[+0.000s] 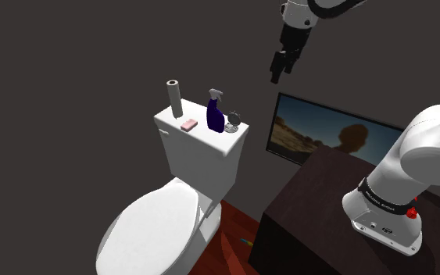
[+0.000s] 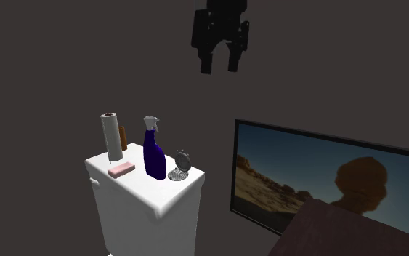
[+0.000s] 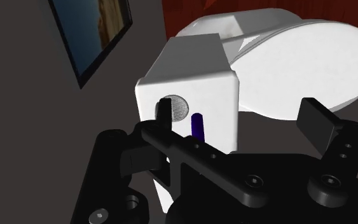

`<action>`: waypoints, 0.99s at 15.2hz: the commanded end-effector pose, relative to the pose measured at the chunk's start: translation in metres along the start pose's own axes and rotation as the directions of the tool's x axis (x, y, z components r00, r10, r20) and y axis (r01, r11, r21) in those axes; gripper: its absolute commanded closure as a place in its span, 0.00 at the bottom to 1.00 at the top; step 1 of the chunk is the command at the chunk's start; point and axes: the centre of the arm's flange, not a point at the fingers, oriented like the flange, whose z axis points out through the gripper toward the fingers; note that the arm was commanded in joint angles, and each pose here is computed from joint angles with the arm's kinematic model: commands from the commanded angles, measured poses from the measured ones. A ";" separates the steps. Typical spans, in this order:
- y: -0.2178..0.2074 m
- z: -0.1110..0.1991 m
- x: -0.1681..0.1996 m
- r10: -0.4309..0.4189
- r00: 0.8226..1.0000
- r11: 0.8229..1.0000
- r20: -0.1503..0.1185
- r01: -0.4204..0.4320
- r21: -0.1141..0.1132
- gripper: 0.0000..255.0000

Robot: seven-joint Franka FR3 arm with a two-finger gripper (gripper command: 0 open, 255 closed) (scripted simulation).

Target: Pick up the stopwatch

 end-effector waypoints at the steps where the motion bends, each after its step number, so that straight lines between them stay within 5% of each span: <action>1: 0.009 0.024 0.013 -0.006 1.000 1.000 -0.002 0.006 0.000 0.00; 15: 0.052 0.173 0.113 -0.045 0.999 0.999 -0.002 0.045 0.000 0.00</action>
